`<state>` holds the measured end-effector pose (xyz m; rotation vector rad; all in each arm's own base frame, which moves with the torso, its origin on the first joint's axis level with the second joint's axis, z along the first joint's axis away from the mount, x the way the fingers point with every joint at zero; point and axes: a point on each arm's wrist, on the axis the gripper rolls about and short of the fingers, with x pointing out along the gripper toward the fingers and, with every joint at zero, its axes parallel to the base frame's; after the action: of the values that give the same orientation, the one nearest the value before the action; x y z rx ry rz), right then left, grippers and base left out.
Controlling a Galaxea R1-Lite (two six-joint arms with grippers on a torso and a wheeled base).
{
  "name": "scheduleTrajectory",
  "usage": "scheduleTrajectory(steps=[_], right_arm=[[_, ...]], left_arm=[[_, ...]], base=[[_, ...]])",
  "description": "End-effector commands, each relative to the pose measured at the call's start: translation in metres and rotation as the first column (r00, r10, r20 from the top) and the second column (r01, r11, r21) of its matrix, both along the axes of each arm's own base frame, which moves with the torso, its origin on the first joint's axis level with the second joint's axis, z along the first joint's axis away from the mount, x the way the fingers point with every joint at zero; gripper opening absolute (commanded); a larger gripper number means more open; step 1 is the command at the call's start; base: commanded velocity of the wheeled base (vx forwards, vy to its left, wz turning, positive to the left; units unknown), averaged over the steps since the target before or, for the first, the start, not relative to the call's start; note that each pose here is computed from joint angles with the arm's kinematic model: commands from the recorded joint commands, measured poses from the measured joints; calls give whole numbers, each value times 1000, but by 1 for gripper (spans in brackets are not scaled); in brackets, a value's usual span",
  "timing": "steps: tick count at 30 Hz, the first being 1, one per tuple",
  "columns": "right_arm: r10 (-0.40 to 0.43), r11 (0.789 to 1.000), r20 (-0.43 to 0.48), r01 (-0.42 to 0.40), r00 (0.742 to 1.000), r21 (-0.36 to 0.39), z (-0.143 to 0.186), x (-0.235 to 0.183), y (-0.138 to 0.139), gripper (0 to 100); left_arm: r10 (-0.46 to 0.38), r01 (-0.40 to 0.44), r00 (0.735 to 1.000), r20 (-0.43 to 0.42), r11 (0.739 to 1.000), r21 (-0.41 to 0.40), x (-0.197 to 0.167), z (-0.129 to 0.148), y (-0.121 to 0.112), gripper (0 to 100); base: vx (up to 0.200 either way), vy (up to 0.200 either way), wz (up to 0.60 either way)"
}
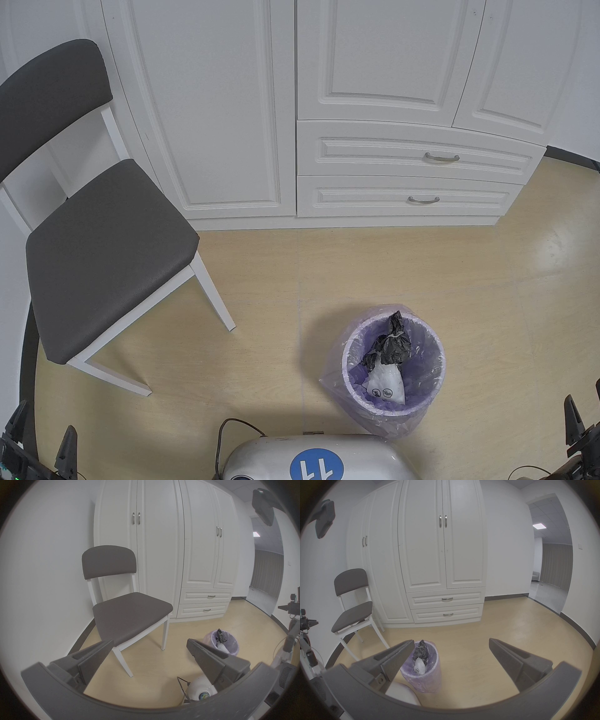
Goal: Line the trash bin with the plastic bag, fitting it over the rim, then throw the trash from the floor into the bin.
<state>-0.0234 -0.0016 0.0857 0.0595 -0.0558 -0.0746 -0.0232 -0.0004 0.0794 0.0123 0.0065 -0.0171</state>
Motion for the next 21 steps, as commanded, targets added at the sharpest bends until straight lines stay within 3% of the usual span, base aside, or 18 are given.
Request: scheduleTrajectory(steps=[1,9,12,15,21], right_arm=[[2,1000,-4,-2,1000,11,-5,0,0,100],[-3,1000,-4,3,1000,7,-5,0,0,100],[14,999,-17,-15,1000,-43,-6,0,0,100],[86,991,-61,-91,994,-95,-9,0,2,100],[84,995,-66,-87,994,-47,-10,0,2,100]], left_arm=[[0,0,1000,-1,1000,-6,0,-3,0,100],[0,0,1000,-1,1000,3,0,-3,0,100],[2,-2,1000,0,1000,-3,0,-3,0,100],[2,-2,1000,0,1000,-2,0,-3,0,100],[0,0,1000,-1,1000,-2,0,-4,0,100]], base=[[0,0,0],[0,0,0],[0,0,0],[0,0,0],[0,0,0]])
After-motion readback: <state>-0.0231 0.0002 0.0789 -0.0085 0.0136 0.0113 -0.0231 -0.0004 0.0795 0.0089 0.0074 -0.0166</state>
